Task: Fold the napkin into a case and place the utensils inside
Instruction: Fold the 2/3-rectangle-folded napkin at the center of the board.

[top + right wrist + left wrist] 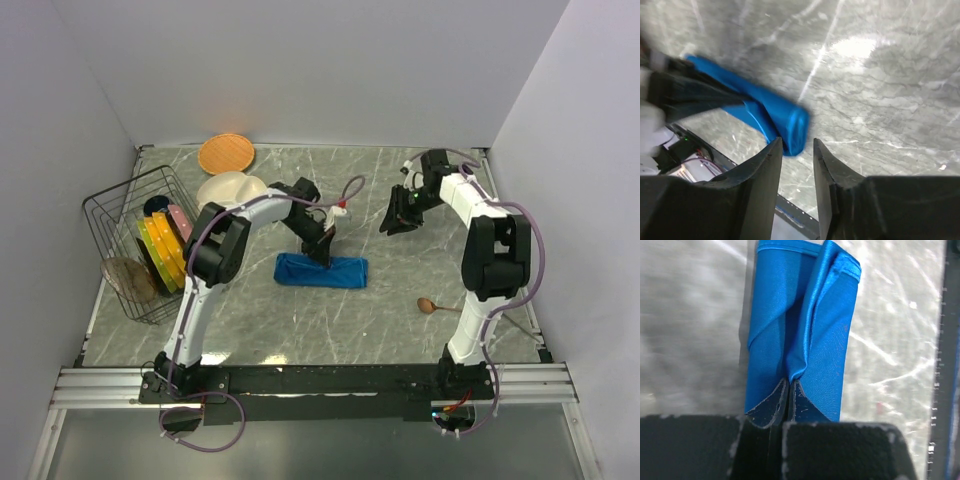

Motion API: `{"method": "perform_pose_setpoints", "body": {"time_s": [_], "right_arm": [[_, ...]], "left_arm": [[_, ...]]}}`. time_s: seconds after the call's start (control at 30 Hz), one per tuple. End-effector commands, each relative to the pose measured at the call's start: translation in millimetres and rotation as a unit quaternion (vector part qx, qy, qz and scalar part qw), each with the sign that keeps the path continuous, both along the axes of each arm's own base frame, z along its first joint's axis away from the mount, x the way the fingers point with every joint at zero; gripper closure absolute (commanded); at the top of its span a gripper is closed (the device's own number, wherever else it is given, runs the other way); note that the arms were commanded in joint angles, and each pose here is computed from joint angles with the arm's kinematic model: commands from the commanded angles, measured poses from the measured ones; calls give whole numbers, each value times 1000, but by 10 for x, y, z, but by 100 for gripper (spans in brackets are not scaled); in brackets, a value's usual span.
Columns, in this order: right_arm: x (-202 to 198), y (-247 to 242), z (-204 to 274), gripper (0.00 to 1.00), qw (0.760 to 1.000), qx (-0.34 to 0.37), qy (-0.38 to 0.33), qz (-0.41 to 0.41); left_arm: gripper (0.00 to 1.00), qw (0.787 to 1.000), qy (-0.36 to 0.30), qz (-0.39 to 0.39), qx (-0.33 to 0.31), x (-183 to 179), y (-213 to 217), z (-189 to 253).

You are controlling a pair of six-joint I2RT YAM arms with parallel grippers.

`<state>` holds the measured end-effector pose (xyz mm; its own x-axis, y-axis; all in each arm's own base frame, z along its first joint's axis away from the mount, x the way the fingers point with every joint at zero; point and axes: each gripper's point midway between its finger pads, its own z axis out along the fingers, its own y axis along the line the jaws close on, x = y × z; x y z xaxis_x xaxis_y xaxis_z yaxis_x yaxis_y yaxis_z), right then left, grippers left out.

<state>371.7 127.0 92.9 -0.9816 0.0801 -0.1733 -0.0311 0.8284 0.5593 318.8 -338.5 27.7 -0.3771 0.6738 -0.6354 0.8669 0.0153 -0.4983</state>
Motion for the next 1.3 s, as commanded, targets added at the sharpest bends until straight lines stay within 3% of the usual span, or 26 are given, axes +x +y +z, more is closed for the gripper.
{"method": "perform_pose_setpoints", "body": {"time_s": [0.0,0.27,0.5,0.9,1.13,1.27], "right_arm": [[16,136,291,60,998,44,-43,10],[-411,401,173,50,995,98,1,15],[-731,611,-62,32,994,97,16,41],[-687,748,-111,35,994,73,-18,84],[-488,795,167,36,979,62,-134,138],[-517,799,129,41,974,52,-152,156]], "left_arm": [[99,999,38,-6,-2,-361,-93,123],[99,995,93,33,0,-305,-123,92],[99,992,119,38,5,-319,-104,-4],[99,990,135,41,9,-322,-35,-104],[99,987,152,45,8,-338,-13,-151],[99,984,169,51,8,-307,-8,-179]]}}
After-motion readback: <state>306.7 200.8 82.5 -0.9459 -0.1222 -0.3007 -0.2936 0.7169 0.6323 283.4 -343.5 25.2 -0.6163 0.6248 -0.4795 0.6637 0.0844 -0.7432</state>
